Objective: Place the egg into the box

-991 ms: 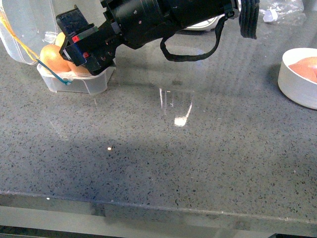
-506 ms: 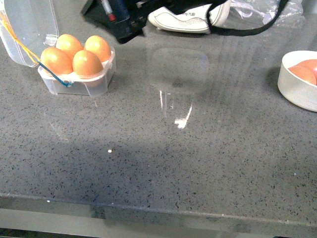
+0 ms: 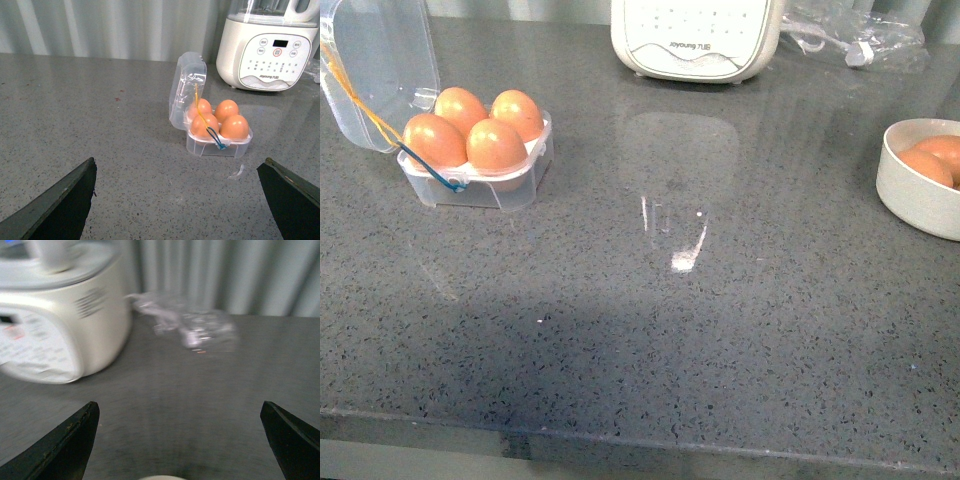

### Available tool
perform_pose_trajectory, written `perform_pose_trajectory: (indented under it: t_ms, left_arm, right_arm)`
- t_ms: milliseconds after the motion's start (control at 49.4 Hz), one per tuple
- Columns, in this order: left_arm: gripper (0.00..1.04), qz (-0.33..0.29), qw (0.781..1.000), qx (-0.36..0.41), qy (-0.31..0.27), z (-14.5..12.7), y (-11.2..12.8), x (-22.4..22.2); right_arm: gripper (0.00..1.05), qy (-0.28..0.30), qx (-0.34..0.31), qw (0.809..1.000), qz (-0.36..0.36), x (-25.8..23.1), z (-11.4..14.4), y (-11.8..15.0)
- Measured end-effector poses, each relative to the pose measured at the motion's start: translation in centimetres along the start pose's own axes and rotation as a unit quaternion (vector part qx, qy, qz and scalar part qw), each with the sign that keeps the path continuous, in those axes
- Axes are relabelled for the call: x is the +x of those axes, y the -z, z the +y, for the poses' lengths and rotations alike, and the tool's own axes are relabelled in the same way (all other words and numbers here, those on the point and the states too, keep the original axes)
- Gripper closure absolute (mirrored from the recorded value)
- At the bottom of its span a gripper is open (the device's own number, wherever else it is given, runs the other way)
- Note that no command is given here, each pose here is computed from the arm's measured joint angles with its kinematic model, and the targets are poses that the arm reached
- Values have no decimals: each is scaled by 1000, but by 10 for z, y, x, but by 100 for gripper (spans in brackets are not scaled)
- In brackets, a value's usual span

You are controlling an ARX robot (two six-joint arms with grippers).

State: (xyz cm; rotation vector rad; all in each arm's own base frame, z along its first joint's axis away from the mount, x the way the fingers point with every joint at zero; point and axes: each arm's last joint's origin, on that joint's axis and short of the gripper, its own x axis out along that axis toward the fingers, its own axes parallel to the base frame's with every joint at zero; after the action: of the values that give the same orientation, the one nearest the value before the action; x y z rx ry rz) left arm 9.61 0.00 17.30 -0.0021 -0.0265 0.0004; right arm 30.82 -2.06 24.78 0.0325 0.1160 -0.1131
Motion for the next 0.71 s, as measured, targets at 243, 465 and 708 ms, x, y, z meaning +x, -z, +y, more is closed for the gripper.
perform_pose_trajectory:
  t_ms: [243,465,708]
  left_arm:
    - [7,0,1000,0,0,0,0,0]
    - [7,0,1000,0,0,0,0,0]
    - [7,0,1000,0,0,0,0,0]
  right_arm:
    - [16,58,-10,996,-67,-54,-62,-14]
    - [52,-55,-14,997,-51,-120,-40,22]
    - [89,-51,-15,997,-52,-140,-26,49]
